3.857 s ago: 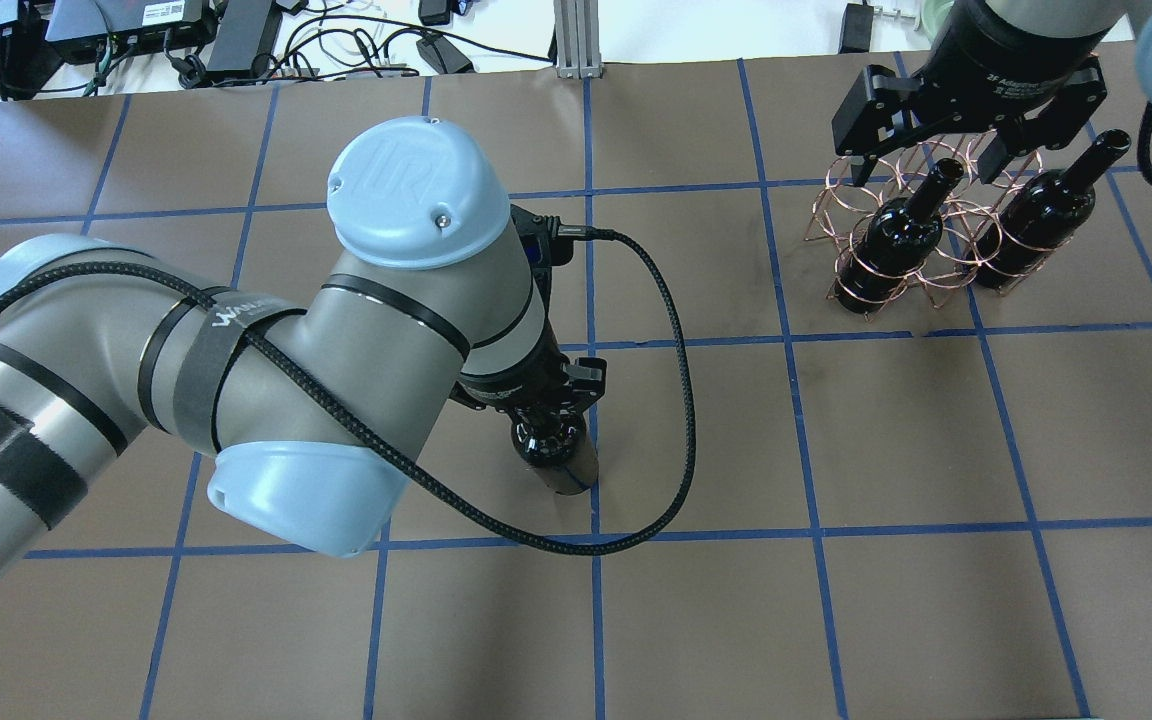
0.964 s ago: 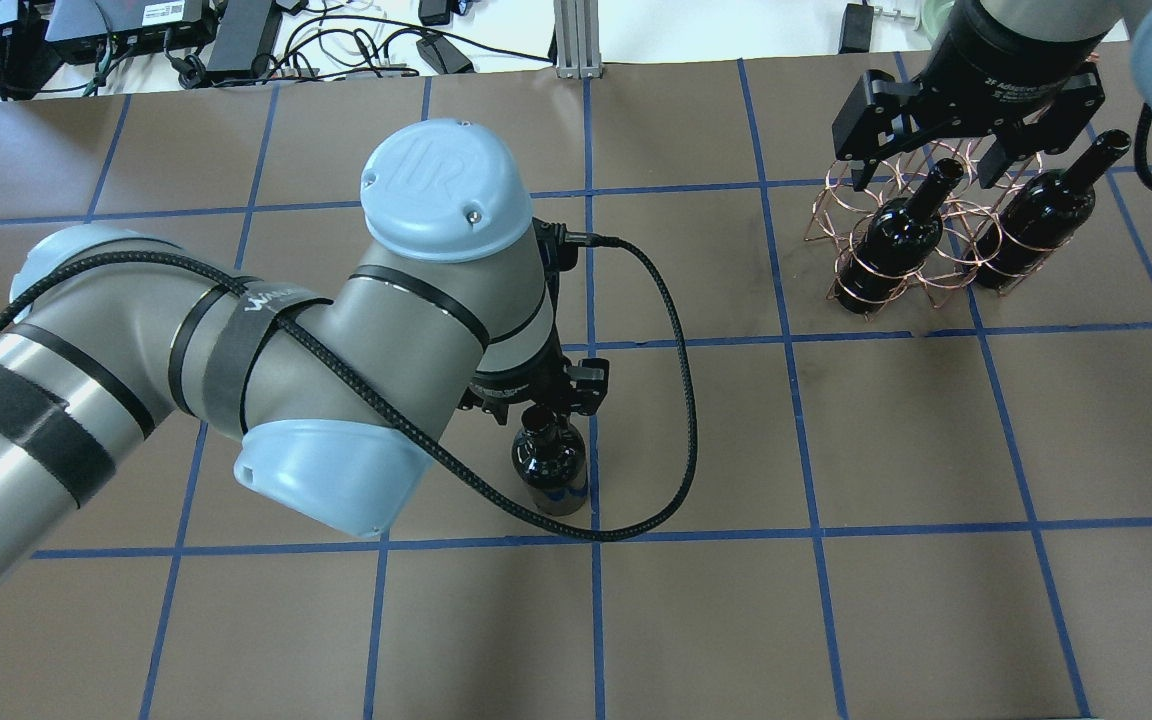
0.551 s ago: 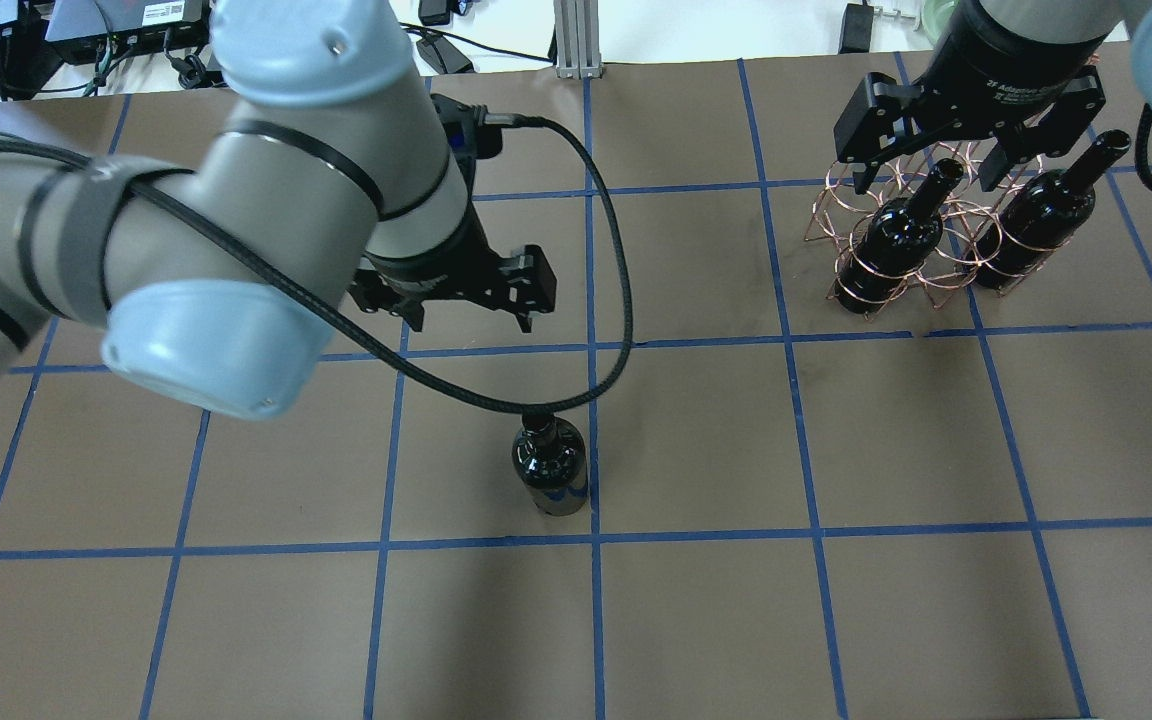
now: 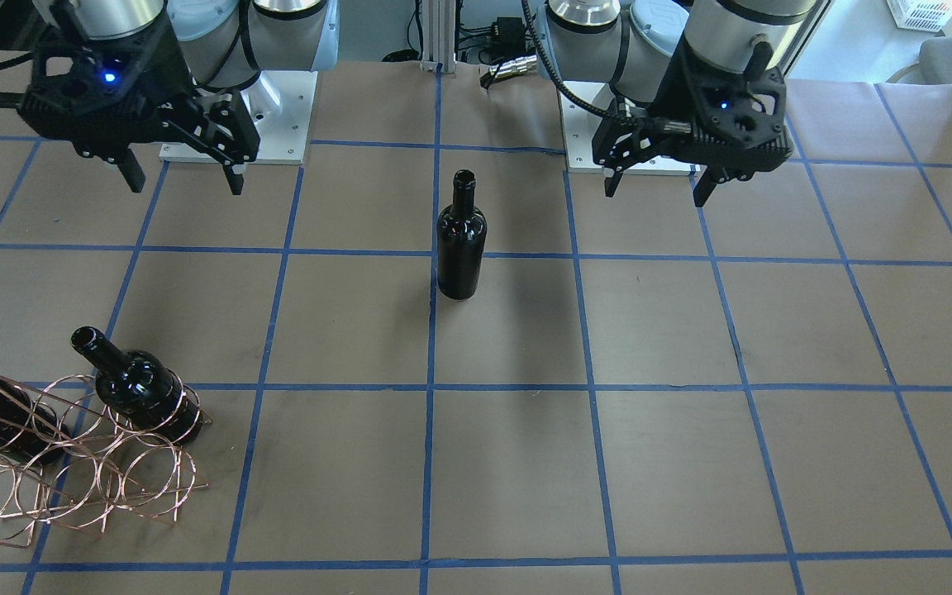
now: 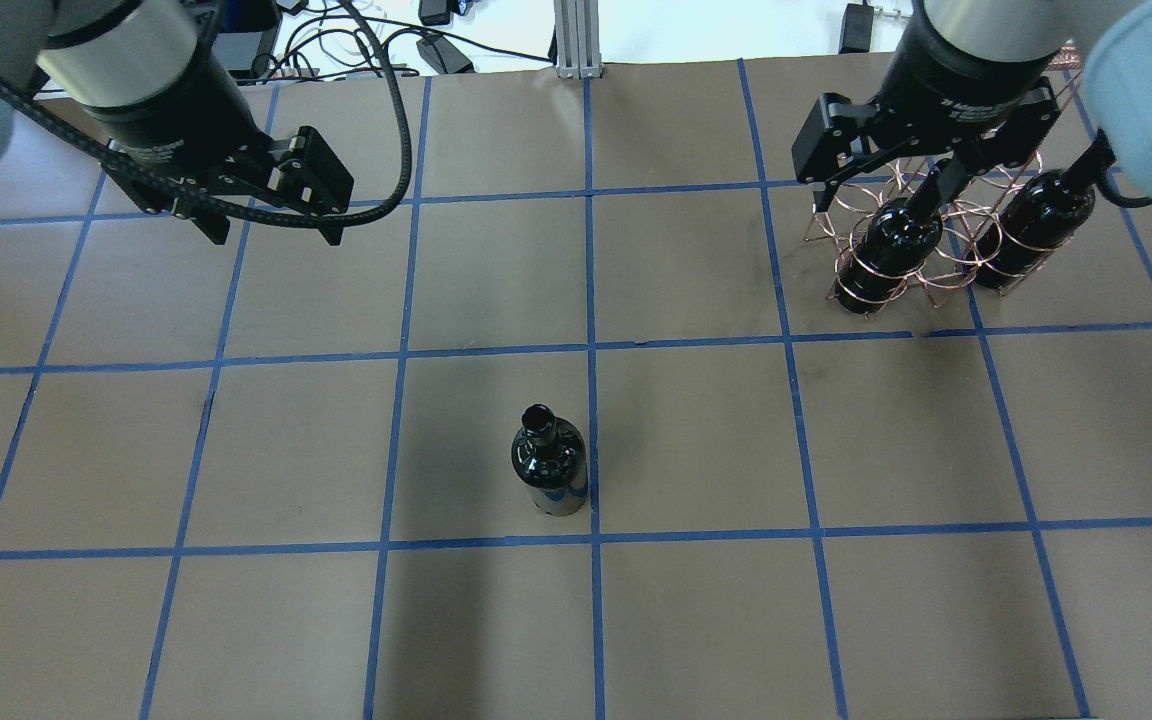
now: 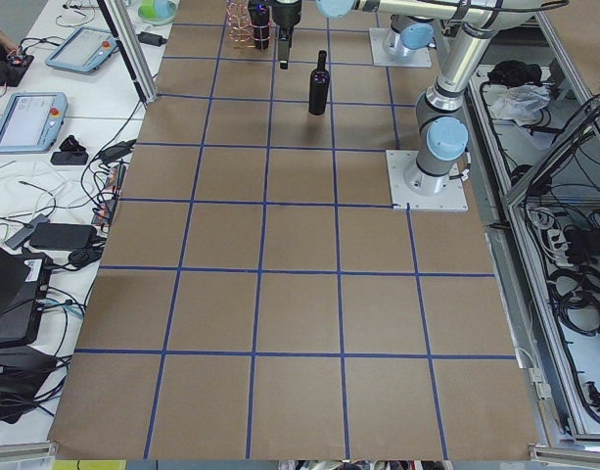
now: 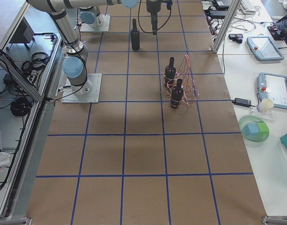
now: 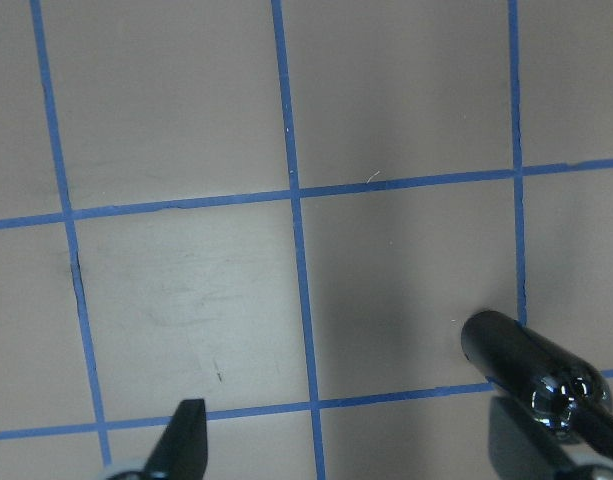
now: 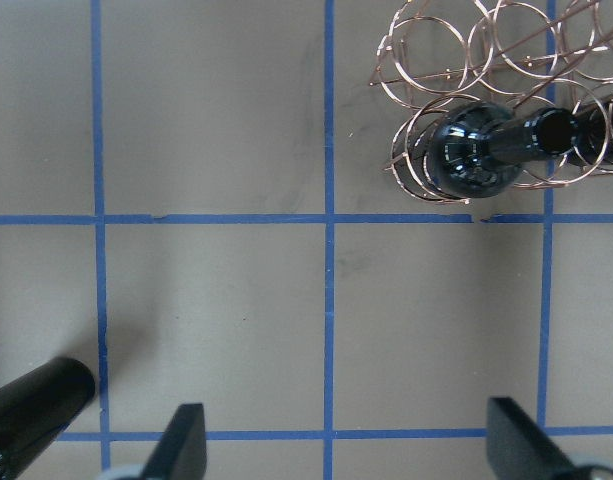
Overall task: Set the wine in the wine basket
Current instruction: 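Open the left gripper and raise it away while the right gripper moves toward the bottle, then lower the right gripper over the upright bottle's neck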
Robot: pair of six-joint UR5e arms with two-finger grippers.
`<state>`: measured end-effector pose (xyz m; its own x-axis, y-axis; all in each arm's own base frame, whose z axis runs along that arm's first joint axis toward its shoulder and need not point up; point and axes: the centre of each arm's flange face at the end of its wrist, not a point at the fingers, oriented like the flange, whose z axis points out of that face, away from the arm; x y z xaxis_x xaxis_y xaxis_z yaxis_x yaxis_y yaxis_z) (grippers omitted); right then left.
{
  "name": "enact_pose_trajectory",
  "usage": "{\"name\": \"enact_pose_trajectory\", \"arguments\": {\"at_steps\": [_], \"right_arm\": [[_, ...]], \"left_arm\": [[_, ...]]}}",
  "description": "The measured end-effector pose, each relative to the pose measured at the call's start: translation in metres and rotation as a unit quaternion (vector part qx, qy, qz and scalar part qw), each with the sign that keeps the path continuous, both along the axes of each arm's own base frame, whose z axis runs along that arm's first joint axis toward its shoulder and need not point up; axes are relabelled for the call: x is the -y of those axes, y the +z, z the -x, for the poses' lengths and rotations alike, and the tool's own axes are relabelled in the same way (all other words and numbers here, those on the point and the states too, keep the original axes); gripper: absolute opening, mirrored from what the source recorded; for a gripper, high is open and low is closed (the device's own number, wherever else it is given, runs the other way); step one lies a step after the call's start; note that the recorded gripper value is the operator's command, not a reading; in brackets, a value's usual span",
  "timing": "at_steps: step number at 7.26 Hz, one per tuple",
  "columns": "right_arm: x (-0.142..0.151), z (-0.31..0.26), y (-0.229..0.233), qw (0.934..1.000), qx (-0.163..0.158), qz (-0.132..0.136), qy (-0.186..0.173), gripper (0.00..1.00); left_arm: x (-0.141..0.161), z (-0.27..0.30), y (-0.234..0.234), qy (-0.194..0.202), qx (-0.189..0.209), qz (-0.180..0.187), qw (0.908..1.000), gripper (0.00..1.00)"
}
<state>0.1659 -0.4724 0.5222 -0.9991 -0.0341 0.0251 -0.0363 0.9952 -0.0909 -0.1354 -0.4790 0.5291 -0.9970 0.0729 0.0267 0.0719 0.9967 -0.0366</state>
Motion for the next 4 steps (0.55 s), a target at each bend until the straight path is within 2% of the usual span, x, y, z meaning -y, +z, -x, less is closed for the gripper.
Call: {"name": "enact_pose_trajectory", "arguments": {"at_steps": [2, 4], "right_arm": [[-0.019, -0.059, -0.008, 0.9997, 0.002, -0.008, 0.024, 1.00], [-0.044, -0.122, -0.021, 0.9994, 0.003, -0.017, 0.030, 1.00]], "left_arm": [[0.005, -0.040, 0.013, 0.005, -0.005, 0.004, 1.0000, 1.00], [0.005, -0.069, 0.017, 0.015, -0.004, 0.002, 0.9999, 1.00]]}}
